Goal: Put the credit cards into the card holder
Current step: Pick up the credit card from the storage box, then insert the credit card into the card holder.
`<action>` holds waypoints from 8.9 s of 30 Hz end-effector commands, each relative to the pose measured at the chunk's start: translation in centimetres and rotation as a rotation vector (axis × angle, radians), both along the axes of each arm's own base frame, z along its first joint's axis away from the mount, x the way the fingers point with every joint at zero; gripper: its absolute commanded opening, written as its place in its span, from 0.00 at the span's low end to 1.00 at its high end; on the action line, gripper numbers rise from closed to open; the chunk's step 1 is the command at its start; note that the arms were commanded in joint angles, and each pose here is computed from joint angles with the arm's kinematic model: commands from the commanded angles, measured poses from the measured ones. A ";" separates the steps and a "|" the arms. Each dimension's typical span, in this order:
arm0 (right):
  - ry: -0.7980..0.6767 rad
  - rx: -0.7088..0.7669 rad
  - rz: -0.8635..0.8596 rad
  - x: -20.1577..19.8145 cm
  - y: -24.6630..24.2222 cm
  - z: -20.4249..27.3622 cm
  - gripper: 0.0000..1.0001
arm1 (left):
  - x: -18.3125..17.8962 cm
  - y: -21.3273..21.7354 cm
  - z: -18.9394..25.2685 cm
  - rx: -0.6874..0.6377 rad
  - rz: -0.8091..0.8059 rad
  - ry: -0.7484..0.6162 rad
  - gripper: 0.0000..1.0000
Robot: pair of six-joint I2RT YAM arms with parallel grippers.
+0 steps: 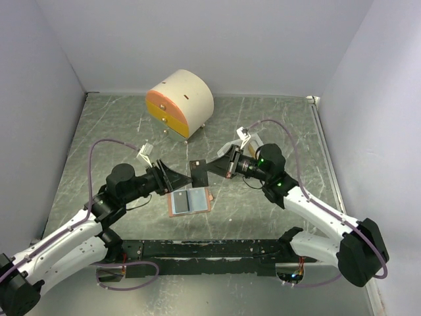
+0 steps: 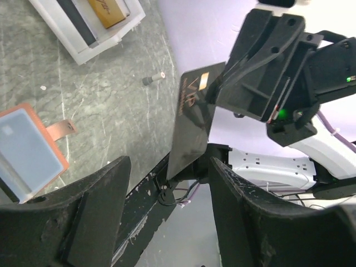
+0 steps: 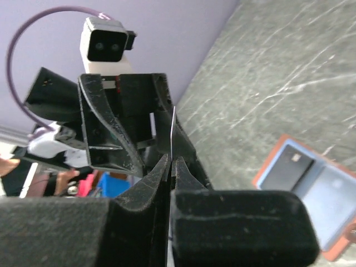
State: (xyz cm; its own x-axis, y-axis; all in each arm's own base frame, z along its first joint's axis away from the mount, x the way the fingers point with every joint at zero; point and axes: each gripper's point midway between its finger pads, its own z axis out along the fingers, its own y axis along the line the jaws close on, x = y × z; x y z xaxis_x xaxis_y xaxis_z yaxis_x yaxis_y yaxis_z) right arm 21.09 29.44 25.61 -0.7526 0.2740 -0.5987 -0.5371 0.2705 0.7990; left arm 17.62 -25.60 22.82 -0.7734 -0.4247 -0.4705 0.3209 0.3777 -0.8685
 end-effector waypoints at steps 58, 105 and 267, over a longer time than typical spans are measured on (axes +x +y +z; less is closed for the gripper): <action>0.130 -0.657 -0.116 1.8 -1.5 -17.9 0.51 | 1.4 2.7 -11.5 0.360 0.120 0.238 0.07; 0.112 -0.898 -0.086 0.9 -1.7 -23.2 0.28 | 1.4 2.2 -17.9 0.307 -0.004 0.358 0.07; 0.207 -0.719 -0.099 -1.6 -0.3 -22.3 0.05 | 1.3 -0.8 -22.4 0.294 -0.047 0.375 0.11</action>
State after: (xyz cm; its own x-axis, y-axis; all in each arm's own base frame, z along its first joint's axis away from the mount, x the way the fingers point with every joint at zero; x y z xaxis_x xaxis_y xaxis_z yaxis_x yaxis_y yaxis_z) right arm 20.72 27.51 2.08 -0.8504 -0.0782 -0.5202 -0.3250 0.8557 0.4027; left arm 19.80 -26.37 1.94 -0.9163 -0.3094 -0.2541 0.0353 0.5697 -0.8211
